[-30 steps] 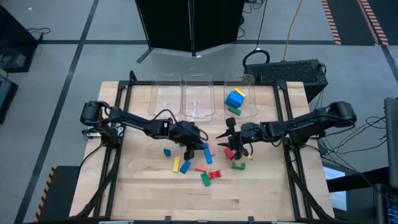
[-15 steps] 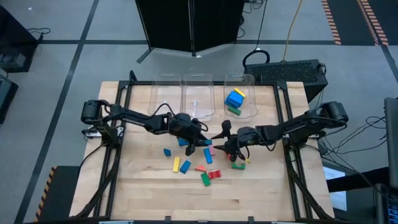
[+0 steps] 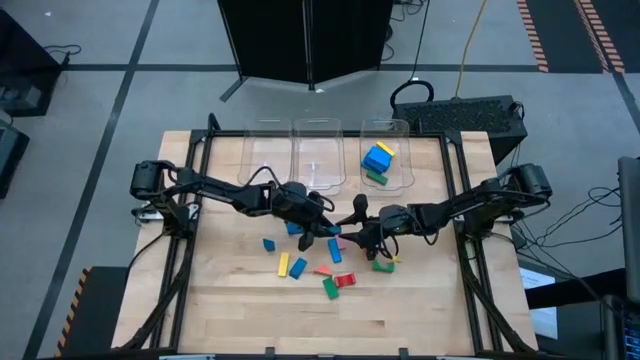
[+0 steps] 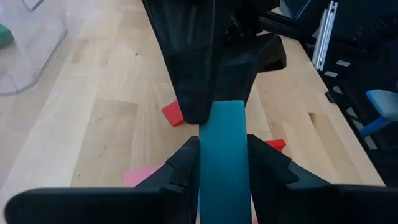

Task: Sort blocks by size
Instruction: Put the dark blue rectangular block into the right transparent bin

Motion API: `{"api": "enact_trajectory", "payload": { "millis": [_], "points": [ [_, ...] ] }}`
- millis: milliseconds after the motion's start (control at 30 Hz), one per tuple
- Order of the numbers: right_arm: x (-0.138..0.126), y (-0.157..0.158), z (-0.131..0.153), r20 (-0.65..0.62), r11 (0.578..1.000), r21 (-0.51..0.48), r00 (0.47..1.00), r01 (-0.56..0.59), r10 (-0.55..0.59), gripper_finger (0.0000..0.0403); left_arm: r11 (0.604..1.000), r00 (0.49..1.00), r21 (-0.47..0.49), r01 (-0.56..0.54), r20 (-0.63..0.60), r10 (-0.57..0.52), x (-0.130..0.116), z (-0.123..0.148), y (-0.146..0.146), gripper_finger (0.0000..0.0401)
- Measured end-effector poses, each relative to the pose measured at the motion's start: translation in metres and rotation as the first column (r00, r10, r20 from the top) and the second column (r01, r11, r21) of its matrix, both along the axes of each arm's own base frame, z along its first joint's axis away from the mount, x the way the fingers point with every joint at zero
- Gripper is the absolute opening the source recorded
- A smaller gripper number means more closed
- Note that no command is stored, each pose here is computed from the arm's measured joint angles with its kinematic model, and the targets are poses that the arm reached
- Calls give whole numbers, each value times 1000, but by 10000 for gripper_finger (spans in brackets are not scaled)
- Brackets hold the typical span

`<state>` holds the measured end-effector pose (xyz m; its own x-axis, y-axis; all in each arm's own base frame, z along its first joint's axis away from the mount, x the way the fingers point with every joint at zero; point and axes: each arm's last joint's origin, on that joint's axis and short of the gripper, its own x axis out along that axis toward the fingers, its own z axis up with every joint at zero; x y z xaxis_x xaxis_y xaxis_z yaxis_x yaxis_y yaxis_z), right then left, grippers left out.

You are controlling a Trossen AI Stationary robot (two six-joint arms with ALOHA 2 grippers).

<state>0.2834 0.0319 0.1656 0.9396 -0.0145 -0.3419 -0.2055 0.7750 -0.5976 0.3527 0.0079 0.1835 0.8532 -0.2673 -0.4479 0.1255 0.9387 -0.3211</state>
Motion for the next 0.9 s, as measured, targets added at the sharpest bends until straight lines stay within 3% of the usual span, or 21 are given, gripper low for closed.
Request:
{"api": "enact_trajectory", "payload": {
  "millis": [500,900],
  "points": [
    [1,-6,2,19,999,-34,1000,2,-1,109,996,999,-72,-51,-13,50,0,1,9,96],
    [1,-6,3,21,998,-44,999,-45,46,68,992,999,-122,-29,-20,27,2,4,10,96]
  ]
}}
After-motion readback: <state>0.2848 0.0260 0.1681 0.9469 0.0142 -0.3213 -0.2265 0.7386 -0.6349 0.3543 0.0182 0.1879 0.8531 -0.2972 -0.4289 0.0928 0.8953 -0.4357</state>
